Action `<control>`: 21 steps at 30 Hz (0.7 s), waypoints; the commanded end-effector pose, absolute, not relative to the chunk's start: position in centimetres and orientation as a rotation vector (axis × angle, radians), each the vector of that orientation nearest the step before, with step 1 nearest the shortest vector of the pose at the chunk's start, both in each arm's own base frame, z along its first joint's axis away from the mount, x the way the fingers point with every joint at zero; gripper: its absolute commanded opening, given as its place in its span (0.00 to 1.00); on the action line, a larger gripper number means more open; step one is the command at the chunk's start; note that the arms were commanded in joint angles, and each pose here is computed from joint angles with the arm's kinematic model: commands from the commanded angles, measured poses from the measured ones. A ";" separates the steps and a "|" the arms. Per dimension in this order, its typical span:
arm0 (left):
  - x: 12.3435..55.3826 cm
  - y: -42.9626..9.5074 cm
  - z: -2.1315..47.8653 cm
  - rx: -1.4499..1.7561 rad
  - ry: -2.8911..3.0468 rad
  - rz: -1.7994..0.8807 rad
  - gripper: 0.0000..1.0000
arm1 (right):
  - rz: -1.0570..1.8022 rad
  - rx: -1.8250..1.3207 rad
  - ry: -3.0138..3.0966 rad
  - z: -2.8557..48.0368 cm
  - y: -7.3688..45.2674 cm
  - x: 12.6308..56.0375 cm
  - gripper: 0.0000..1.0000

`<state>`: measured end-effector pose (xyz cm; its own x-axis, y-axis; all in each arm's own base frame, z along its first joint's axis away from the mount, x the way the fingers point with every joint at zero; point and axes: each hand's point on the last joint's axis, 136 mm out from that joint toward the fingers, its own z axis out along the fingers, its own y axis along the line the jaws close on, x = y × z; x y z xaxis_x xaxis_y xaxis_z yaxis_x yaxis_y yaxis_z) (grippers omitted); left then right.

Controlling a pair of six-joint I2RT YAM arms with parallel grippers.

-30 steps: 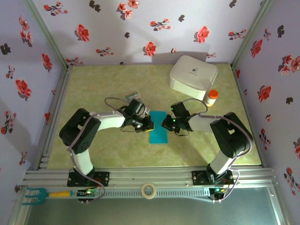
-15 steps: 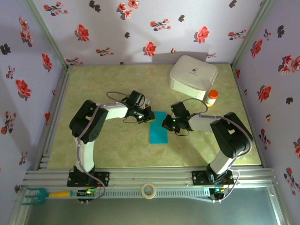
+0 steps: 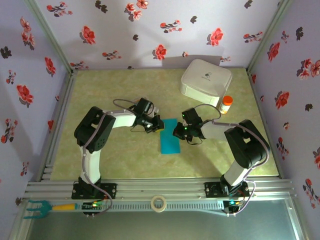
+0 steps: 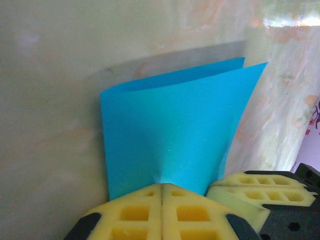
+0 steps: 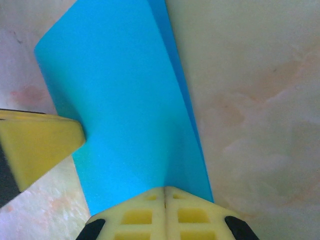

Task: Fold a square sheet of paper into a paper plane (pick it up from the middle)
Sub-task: First fold the square sheet of paper in half at the center of the table.

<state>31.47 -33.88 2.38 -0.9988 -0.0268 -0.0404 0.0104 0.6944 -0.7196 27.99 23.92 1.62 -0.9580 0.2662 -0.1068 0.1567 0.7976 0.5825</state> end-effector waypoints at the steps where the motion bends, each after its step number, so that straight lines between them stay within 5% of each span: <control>1: 33.5 -34.4 5.5 0.013 2.764 -1.258 0.07 | 0.703 0.368 2.936 -1.1 21.4 25.8 0.00; 21: 34.4 -32.8 -1.1 -0.098 2.905 -1.134 0.07 | 0.819 0.349 2.887 0.6 22.9 26.7 0.00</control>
<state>35.27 -34.60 1.96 -0.9974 -0.0544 -0.0463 -0.0020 0.6690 -0.7432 27.97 23.91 1.69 -0.9610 0.2545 -0.1080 0.1470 0.8013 0.5800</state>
